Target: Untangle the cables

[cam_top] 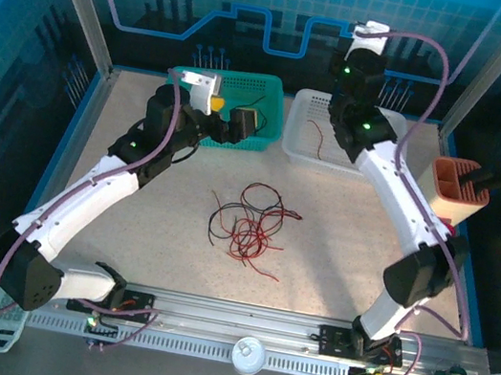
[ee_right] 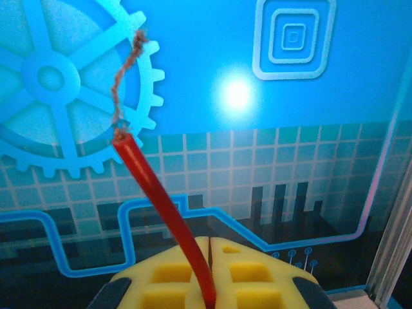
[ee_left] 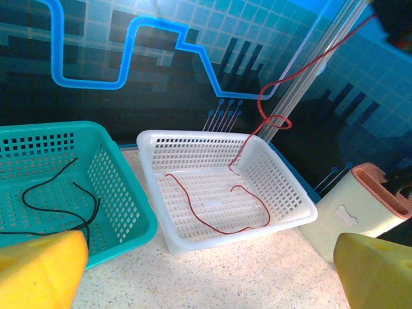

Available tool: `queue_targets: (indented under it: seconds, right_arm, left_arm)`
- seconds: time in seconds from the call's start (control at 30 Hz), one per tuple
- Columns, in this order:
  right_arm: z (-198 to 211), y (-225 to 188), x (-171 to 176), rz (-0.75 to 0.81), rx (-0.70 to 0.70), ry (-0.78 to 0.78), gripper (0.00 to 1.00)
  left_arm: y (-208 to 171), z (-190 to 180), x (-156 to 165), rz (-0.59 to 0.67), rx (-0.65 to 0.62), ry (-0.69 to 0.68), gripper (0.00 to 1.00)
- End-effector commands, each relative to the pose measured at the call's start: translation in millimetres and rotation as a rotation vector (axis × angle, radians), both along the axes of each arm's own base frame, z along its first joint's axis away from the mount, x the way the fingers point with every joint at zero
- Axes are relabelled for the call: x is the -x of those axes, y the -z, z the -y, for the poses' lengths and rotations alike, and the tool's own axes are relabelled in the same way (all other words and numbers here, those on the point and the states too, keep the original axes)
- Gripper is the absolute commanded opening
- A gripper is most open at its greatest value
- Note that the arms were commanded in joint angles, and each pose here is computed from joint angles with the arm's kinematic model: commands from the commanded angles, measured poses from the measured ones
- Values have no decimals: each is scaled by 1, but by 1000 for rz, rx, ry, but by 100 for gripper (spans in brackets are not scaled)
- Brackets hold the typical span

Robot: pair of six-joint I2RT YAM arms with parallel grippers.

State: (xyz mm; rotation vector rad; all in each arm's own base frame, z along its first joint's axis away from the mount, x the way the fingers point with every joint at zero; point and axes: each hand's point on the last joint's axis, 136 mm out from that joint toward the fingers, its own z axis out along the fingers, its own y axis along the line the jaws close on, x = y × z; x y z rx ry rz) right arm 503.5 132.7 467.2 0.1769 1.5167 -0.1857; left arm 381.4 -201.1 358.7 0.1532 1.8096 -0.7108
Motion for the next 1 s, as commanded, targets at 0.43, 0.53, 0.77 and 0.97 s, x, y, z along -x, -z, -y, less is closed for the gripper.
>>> queue_targets:
  seconds: [0.43,0.53,0.77,0.97]
  right_arm:
    - [23,202,-76,-567,-253,-185,0]
    - [32,236,-72,-668,-320,-200,0]
    - [48,299,-62,-851,-353,-161,0]
    - [67,338,-58,-946,-417,-117,0]
  left_arm:
    - [-5,5,7,26,15,-4,99]
    - [-3,6,6,21,12,-2,99]
    - [-3,9,7,19,10,-2,99]
    - [-6,10,11,23,5,2,99]
